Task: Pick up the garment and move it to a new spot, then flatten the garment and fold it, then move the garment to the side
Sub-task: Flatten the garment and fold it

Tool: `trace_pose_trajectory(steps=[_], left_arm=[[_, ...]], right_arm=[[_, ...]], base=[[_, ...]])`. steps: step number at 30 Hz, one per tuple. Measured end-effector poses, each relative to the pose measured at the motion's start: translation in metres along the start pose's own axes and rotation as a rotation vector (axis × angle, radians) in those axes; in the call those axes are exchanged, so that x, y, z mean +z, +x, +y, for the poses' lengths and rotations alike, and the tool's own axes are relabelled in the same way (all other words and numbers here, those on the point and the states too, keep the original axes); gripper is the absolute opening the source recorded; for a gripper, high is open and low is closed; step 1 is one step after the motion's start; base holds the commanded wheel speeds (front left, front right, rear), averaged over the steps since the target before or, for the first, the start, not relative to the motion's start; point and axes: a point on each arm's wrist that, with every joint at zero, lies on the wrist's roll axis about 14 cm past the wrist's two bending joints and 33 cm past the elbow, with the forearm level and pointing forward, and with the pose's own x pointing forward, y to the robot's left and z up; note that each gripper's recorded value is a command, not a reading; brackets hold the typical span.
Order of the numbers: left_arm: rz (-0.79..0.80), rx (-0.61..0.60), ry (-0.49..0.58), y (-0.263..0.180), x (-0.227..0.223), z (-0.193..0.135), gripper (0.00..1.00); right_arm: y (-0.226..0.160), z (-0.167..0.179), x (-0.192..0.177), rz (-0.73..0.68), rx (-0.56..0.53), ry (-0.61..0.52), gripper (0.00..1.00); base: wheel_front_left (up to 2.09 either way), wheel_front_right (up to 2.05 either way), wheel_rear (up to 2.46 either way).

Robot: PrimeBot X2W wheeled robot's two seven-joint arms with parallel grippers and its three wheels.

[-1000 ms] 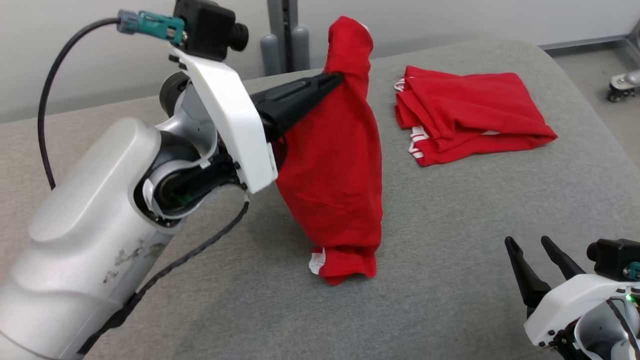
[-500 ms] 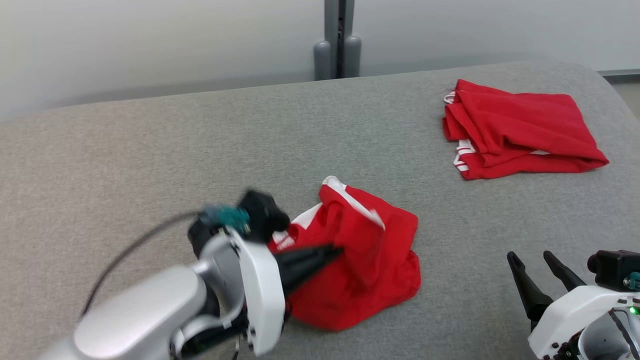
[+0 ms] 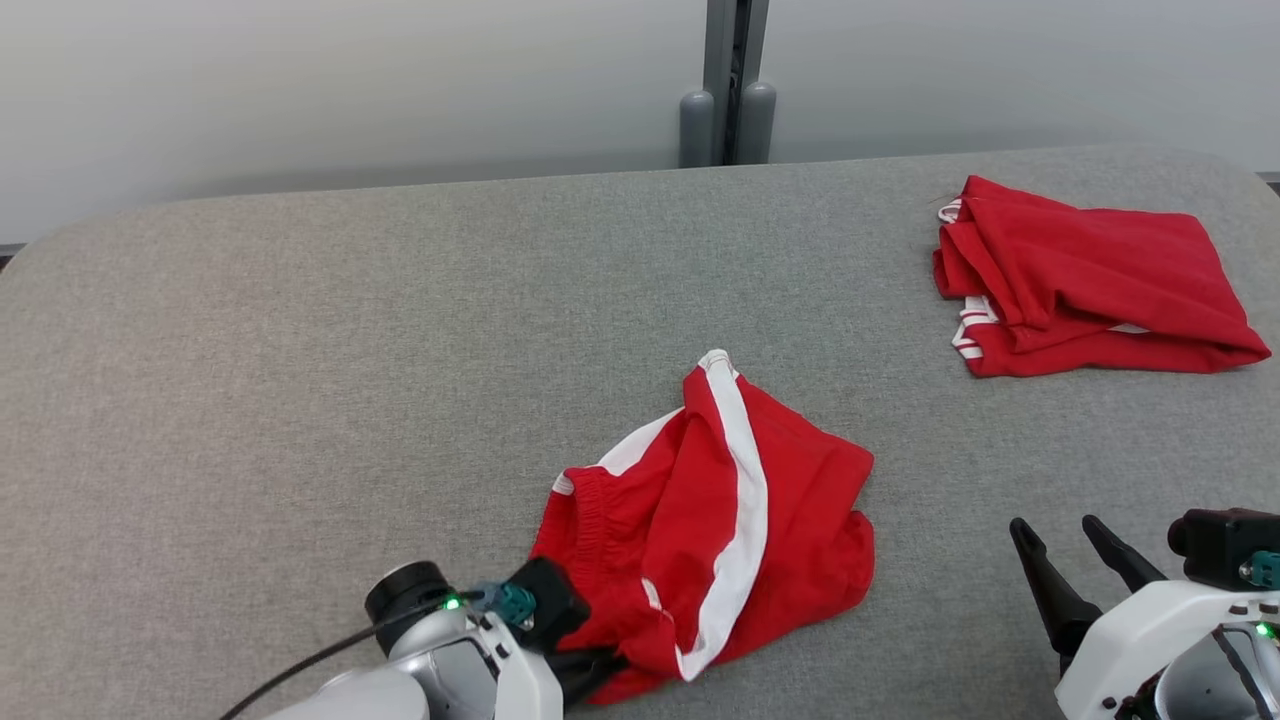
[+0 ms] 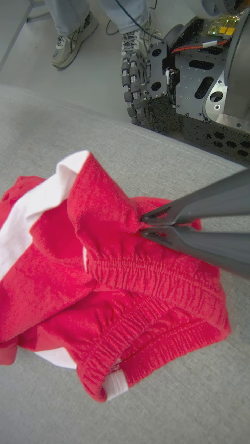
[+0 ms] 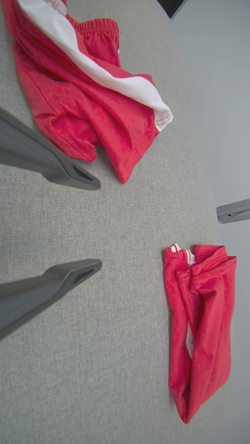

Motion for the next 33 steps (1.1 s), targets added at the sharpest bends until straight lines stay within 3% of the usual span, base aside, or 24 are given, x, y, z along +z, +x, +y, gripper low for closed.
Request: trace_pose_trajectory(steps=[1, 10, 19, 25, 28, 33], left_arm=[[0.022, 0.007, 0.009, -0.001, -0.007, 0.0, 1.0], [0.042, 0.121, 0.043, -0.034, -0.022, 0.019, 1.0], [-0.184, 0.366, -0.054, -0.071, 0.02, 0.044, 1.0], [-0.185, 0.324, -0.153, -0.046, 0.03, 0.025, 1.0], [-0.115, 0.252, -0.184, -0.028, 0.034, 0.011, 1.0], [0.07, 0.214, -0.142, -0.01, 0.03, 0.014, 1.0]], right_arm=[[0.0, 0.001, 0.0, 0.002, 0.002, -0.001, 1.0], [-0.007, 0.007, -0.003, 0.004, 0.019, -0.011, 1.0], [-0.007, 0.018, -0.001, -0.004, 0.05, -0.022, 1.0], [-0.006, 0.02, -0.001, -0.004, 0.055, -0.026, 1.0], [-0.006, 0.022, -0.001, -0.006, 0.058, -0.027, 1.0], [-0.01, 0.019, -0.001, -0.014, 0.045, -0.013, 1.0]], base=[[0.0, 0.0, 0.0], [0.0, 0.0, 0.0], [0.0, 0.0, 0.0], [0.0, 0.0, 0.0], [0.0, 0.0, 0.0], [0.0, 0.0, 0.0]])
